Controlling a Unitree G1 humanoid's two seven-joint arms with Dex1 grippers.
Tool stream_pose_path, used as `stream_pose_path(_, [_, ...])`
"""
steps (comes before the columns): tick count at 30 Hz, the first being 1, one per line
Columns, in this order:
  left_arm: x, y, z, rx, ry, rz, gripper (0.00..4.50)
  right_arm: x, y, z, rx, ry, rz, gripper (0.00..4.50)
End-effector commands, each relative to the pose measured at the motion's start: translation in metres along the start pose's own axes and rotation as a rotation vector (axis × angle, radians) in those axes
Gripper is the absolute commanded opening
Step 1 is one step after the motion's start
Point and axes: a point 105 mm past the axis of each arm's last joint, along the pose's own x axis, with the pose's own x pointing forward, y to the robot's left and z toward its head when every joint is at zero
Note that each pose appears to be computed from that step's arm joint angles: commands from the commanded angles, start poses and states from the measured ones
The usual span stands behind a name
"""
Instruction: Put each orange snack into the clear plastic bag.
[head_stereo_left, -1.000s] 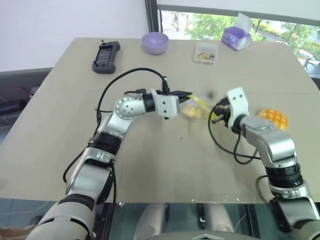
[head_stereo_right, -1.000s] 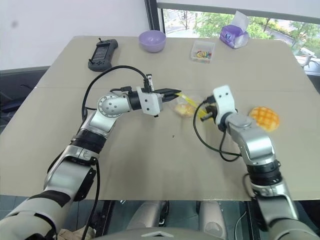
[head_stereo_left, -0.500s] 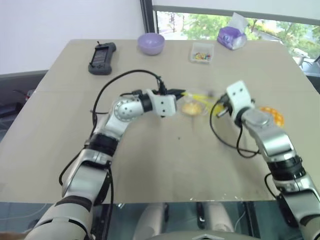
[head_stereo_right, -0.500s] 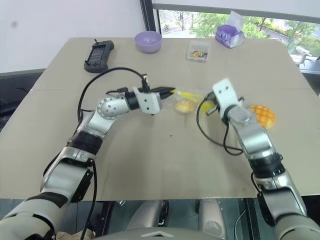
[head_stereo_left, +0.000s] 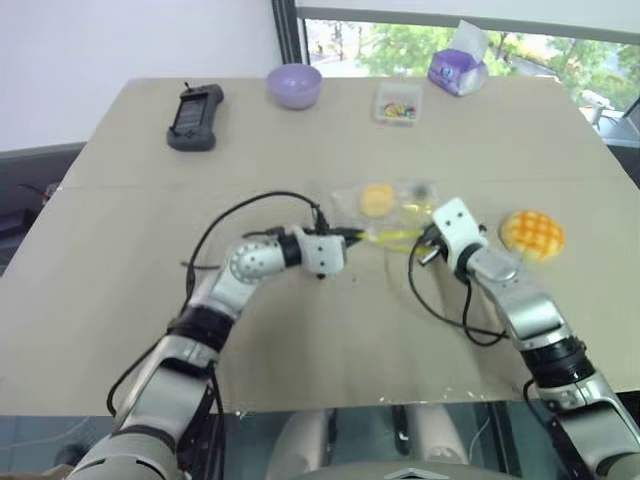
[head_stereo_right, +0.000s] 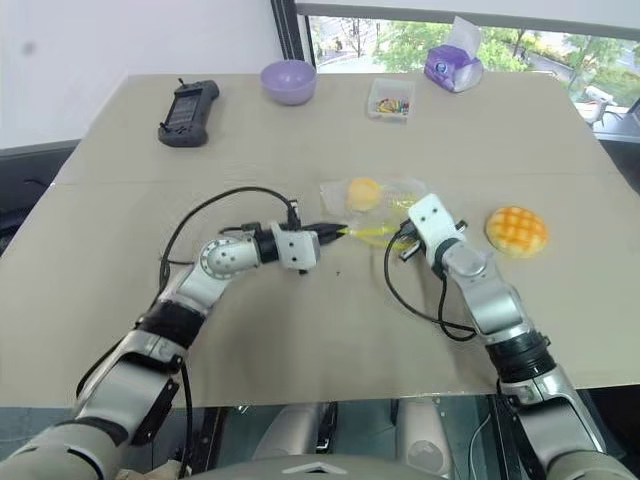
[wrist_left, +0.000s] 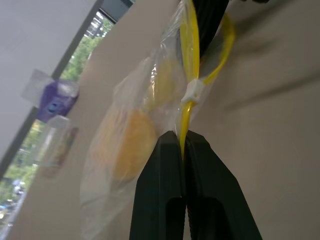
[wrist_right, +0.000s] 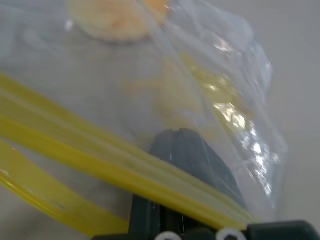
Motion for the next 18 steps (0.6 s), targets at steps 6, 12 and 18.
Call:
stream_pose_path(6, [-0.013,0.032,0.018,-0.177,-0.059,0.032,0.0,0.008,-0.031,0.041,0.103,-0.16,-0.112,1.35])
stream_pose_path(12, [-0.013,0.04,0.012,-0.242,-0.019,0.032,0.0,0.006,-0.046,0.047,-0.151,-0.214,-0.242,3.12])
stream_pose_path(18, [-0.006,0.05,0.004,-0.313,0.02,0.077,0.0,-0.002,-0.025,0.042,-0.502,-0.229,-0.146,3.12])
